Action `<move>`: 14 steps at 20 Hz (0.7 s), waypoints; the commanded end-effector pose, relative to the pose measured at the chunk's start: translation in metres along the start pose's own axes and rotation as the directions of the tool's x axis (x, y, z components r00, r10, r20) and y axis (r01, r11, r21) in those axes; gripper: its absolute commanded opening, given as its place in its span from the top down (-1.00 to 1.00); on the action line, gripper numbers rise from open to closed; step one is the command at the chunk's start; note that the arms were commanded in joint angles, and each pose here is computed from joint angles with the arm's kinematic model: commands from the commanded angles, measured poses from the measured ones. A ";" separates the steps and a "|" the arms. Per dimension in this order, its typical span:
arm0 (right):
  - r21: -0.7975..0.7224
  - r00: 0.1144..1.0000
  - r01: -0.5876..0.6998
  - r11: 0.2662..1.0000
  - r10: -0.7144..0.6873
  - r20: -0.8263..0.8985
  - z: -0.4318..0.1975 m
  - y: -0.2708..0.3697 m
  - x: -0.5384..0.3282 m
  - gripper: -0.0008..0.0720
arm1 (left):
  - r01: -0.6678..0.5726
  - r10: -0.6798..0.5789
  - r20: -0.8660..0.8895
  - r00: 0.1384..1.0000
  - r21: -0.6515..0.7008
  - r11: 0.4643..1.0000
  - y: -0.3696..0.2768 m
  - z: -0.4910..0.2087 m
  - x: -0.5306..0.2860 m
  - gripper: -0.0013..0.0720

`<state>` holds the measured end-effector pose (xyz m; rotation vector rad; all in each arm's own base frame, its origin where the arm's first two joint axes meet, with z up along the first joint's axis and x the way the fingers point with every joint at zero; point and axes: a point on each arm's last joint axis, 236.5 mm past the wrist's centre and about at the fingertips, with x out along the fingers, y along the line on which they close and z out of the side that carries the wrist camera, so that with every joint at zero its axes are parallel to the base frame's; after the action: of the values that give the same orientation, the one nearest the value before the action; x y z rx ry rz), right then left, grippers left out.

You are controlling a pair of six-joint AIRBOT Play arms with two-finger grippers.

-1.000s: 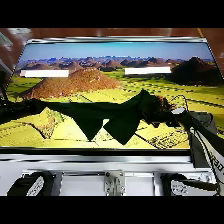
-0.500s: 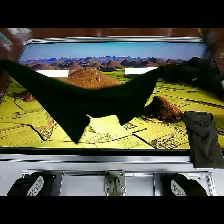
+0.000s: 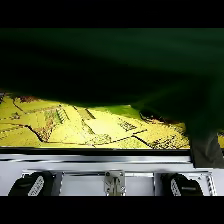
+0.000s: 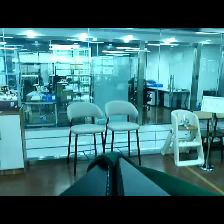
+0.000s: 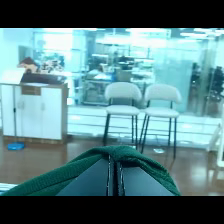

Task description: Fold the shirts.

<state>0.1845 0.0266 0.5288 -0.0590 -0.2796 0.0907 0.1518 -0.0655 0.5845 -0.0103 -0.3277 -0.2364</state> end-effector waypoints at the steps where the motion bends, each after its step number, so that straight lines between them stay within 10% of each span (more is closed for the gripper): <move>1: -0.024 0.996 0.074 0.997 -0.076 -0.052 -0.007 -0.015 -0.018 0.81 | -0.053 0.053 -0.207 0.977 0.005 0.999 0.006 -0.044 -0.020 0.86; 5: -0.006 0.923 0.078 0.997 -0.074 -0.376 -0.096 -0.025 0.022 0.80 | -0.140 0.121 -0.540 0.833 0.007 0.990 0.043 -0.153 -0.013 0.86; 9: 0.069 0.664 0.047 0.996 0.021 -0.747 -0.244 -0.021 0.073 0.80 | -0.211 0.102 -0.764 0.637 -0.046 0.976 0.076 -0.290 0.009 0.86; 14: 0.223 0.484 0.100 0.970 0.148 -0.862 -0.428 -0.011 0.162 0.80 | -0.324 0.078 -0.872 0.484 -0.096 0.941 0.121 -0.451 0.057 0.86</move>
<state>0.3985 0.0053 0.2450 0.0523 0.6878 0.0881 0.3290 0.0013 0.2541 -0.1295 0.6405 -0.0619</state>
